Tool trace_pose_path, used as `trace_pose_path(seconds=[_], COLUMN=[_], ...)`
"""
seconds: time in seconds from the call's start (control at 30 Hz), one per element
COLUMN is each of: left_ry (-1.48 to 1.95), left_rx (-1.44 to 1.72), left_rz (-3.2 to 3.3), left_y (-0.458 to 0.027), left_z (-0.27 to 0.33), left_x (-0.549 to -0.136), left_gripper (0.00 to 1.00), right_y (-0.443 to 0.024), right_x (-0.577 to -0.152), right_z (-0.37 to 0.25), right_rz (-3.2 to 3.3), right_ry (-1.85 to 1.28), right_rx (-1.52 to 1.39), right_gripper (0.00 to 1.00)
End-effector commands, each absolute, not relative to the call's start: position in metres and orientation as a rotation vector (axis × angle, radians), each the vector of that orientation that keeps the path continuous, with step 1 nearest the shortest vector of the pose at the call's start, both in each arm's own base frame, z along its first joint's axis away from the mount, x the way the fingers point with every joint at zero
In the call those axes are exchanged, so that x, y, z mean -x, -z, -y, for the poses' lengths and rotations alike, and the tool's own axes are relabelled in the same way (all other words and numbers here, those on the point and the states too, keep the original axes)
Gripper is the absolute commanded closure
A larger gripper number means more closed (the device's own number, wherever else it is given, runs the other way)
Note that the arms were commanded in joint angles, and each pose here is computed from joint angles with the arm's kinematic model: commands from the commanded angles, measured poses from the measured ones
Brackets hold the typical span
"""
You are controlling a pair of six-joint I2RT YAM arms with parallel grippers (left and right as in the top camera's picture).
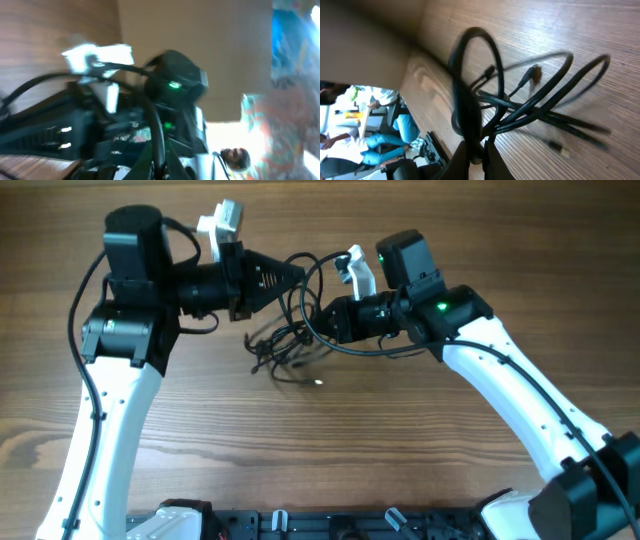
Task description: Untangle cables
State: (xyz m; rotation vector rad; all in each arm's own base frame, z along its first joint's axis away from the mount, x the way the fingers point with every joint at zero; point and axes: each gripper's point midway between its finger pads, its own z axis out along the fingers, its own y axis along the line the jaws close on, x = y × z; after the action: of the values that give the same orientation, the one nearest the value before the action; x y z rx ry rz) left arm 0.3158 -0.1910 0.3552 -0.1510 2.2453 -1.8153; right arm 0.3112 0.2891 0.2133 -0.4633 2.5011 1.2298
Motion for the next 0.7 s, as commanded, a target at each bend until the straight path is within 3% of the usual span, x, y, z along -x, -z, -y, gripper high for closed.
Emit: trace_pose_path(seconds=[0.0,0.17,0.33,0.53,0.67], left_ry=[1.263,0.395,0.144,0.179,0.735], left_rx=[0.629,1.319,1.387,1.398,0.841], left_rz=[-2.314,-2.229,-2.178,-2.263,-2.485], left_y=[-0.297,-0.224,-0.214,-0.199,-0.224], left_z=[0.135,0.017,-0.014,-0.003,0.08], left_x=[-0.355,-0.342,-0.332,-0.331,-0.353], left_gripper=[0.96,0.96,0.96,0.96,0.96], right_y=[-0.264,-0.299,-0.327,-0.352,-0.339], right_x=[-0.298,-0.28,-0.281,-0.272,-0.271], right_z=[-0.275,-0.243,-0.204,-0.201,-0.202], right_rz=[-2.379,-2.315,-2.26,-2.165,-2.225], right_ry=[-1.184,-1.035,-0.9,-0.932,-0.924], right_rx=[0.465,0.399,0.106,0.125,0.126], right_gripper=[0.96,0.96,0.96,0.96,0.94])
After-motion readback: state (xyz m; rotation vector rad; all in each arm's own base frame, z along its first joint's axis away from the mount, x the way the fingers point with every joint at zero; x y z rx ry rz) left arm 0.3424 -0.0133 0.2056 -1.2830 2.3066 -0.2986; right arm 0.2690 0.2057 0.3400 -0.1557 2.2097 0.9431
